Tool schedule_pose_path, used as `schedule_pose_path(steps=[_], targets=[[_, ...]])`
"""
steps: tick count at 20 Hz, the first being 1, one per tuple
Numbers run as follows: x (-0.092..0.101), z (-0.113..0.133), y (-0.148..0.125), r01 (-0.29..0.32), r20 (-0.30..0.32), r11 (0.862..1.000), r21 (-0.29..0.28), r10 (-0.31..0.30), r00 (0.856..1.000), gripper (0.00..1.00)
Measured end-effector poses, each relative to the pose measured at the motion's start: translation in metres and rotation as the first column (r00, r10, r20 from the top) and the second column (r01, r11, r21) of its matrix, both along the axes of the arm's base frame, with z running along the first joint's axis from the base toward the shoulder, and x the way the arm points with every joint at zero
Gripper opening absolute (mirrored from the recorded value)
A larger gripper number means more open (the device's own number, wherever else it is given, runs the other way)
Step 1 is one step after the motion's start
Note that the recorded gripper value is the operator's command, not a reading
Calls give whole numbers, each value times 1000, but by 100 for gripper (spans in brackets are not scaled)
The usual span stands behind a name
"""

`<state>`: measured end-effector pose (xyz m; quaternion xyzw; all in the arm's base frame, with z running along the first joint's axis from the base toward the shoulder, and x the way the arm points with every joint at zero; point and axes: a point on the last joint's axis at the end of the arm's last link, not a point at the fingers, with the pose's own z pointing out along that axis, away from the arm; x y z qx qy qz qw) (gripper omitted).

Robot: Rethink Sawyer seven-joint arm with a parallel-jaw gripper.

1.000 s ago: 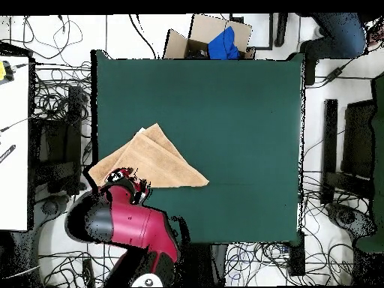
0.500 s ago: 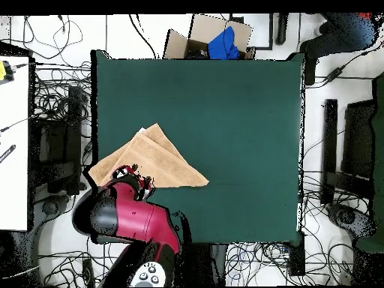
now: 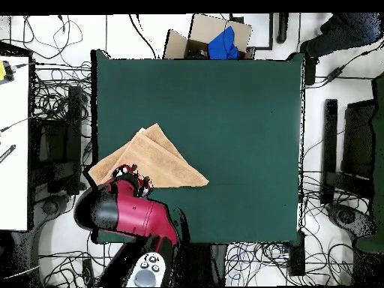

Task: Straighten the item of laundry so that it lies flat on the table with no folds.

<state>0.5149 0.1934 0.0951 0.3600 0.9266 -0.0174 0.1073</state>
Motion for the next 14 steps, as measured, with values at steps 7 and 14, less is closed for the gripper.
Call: schedule_pose_path(steps=[7, 14], targets=[[14, -4, 7, 25, 13, 1000, 11, -25, 1000, 100], [29, -2, 21, 27, 40, 999, 25, -28, 999, 100]])
